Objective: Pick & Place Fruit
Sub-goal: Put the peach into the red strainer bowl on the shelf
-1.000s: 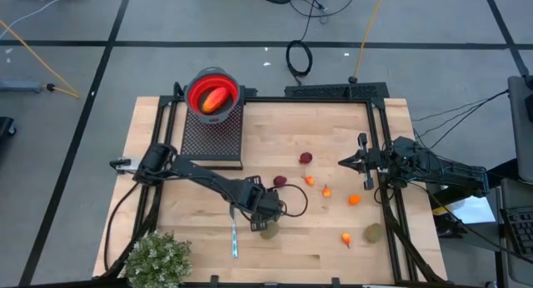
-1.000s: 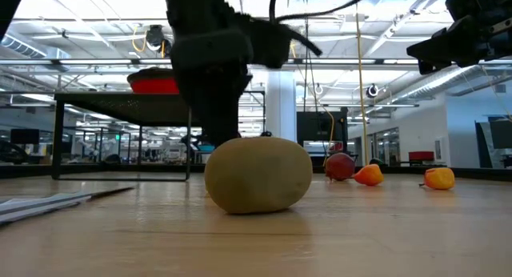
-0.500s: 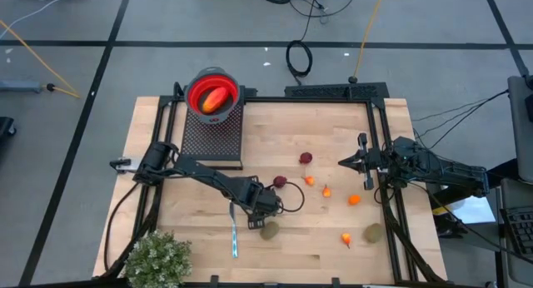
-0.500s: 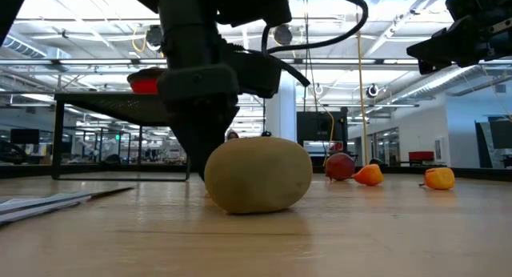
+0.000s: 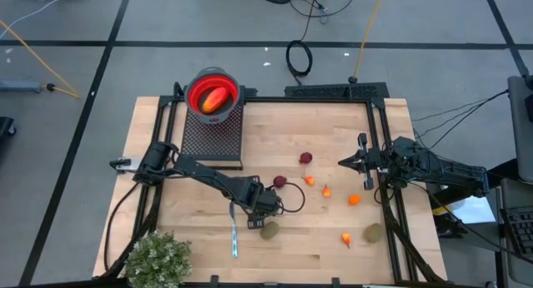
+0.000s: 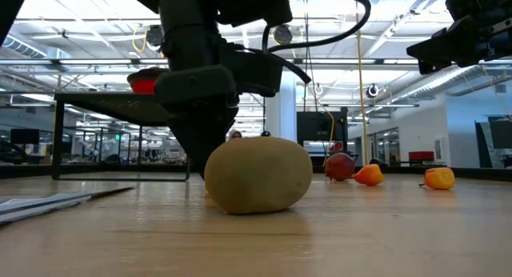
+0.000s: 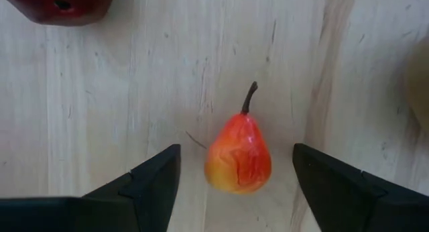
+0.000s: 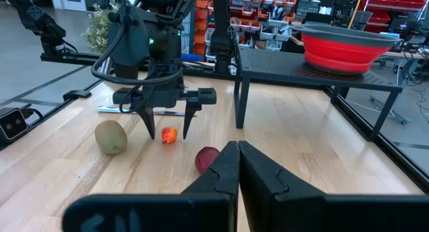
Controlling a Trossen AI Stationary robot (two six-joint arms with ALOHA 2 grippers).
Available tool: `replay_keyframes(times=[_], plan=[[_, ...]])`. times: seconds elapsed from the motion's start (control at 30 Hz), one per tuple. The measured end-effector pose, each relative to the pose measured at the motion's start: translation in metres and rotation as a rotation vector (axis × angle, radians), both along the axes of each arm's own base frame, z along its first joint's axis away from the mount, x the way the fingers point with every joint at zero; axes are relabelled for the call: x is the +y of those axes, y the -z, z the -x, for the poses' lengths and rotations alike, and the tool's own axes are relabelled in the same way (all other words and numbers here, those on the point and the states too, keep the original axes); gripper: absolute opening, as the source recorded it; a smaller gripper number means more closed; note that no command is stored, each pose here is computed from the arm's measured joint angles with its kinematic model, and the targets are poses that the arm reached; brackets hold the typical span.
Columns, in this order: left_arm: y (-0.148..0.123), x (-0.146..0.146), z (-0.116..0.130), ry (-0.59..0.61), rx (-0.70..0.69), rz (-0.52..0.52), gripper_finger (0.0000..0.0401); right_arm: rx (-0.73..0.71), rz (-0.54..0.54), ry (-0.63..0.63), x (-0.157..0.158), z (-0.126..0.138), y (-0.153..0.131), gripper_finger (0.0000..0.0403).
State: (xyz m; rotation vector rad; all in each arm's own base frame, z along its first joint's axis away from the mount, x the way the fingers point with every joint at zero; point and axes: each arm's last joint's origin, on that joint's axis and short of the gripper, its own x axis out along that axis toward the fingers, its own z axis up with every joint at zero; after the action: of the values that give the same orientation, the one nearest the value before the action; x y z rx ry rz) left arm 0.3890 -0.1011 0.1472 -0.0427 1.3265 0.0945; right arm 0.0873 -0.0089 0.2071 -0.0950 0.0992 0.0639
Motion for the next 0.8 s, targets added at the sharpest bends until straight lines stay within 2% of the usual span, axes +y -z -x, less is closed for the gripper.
replay_keyframes(times=[0.27,0.43,0.6,0.8], plan=[[-0.0003,-0.0004,-0.0014,-0.001,-0.015,0.004,0.0178,0.0,0.0,0.0,0.0,0.0,0.0,0.0],[-0.0012,-0.0013,-0.0047,-0.001,-0.05,0.014,0.0135,0.0,0.0,0.0,0.0,0.0,0.0,0.0],[-0.0011,-0.0015,-0.0043,0.0,-0.044,0.023,0.0117,0.0,0.0,0.0,0.0,0.0,0.0,0.0],[-0.0055,-0.0007,-0.0002,-0.026,-0.017,0.042,0.0121,0.0,0.0,0.0,0.0,0.0,0.0,0.0]])
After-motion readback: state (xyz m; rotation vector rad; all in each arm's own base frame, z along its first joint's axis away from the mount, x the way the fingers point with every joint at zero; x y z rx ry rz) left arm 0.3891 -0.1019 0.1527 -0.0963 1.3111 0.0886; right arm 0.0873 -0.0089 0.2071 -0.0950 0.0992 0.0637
